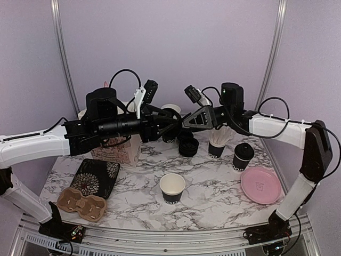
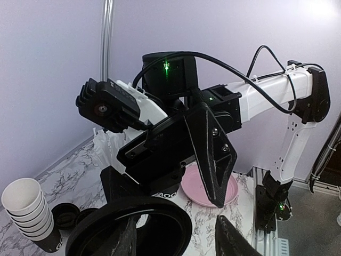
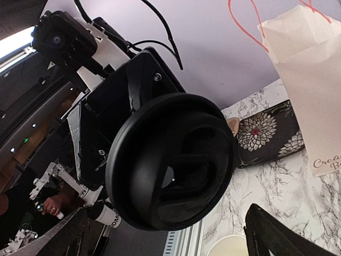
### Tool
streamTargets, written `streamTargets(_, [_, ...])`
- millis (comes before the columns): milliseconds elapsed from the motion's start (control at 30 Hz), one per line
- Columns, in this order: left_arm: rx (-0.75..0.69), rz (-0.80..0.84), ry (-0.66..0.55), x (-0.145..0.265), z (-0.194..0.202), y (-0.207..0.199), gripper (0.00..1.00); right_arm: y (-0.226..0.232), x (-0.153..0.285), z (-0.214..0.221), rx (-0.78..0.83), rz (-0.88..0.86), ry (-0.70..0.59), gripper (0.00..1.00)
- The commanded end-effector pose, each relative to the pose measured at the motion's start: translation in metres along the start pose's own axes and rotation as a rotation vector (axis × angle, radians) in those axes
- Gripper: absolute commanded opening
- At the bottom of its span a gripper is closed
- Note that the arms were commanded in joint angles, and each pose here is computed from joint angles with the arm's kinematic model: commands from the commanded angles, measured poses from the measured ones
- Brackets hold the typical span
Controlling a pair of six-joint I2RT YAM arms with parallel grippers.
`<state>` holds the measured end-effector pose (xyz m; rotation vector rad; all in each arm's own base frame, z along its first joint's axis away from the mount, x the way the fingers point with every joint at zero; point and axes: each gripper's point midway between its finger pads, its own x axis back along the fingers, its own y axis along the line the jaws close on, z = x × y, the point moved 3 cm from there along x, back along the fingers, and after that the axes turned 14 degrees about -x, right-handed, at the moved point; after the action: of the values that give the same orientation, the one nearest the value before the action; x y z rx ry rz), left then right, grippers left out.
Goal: Pack the takeout coffee
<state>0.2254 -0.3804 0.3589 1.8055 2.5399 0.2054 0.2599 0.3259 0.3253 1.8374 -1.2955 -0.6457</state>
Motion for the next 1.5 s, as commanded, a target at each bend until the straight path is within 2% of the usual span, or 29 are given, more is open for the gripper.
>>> streamTargets(0, [-0.011,0.023,-0.060,0.006,-0.025,-0.001,0.51,0.005,-0.010,-0.008,-0.011,-0.044,0.023,0.99])
streamTargets(200, [-0.003,0.034,-0.059,0.003,-0.024,-0.002,0.50,0.002,-0.013,-0.013,-0.013,-0.056,0.020,0.94])
streamTargets(700, [0.029,0.057,-0.025,-0.013,-0.007,-0.002,0.51,0.018,-0.022,-0.011,0.044,-0.094,0.050,0.68])
streamTargets(800, [0.025,0.035,-0.018,-0.013,-0.004,0.001,0.53,0.014,-0.021,-0.013,0.050,-0.072,0.036,0.62])
streamTargets(933, [0.042,-0.068,0.033,-0.001,0.007,0.011,0.62,-0.005,0.003,-0.025,0.066,0.028,-0.032,0.64])
streamTargets(1000, [0.052,-0.162,0.119,0.010,0.022,0.021,0.66,-0.015,0.024,-0.031,0.084,0.097,-0.081,0.63])
streamTargets(1100, [0.099,-0.279,0.311,0.028,0.048,0.032,0.66,-0.023,0.045,-0.036,0.149,0.227,-0.122,0.64])
streamTargets(1233, [0.170,-0.421,0.580,0.065,0.087,0.039,0.67,-0.029,0.054,-0.026,0.280,0.401,-0.080,0.67])
streamTargets(1300, [0.179,-0.485,0.721,0.085,0.108,0.040,0.71,-0.031,0.058,-0.019,0.318,0.456,-0.063,0.70])
streamTargets(1367, [0.185,-0.501,0.892,0.103,0.134,0.036,0.78,-0.033,0.062,-0.012,0.353,0.508,-0.045,0.74])
streamTargets(1467, [0.173,-0.482,1.077,0.114,0.164,0.030,0.85,-0.032,0.068,-0.005,0.412,0.575,-0.027,0.80])
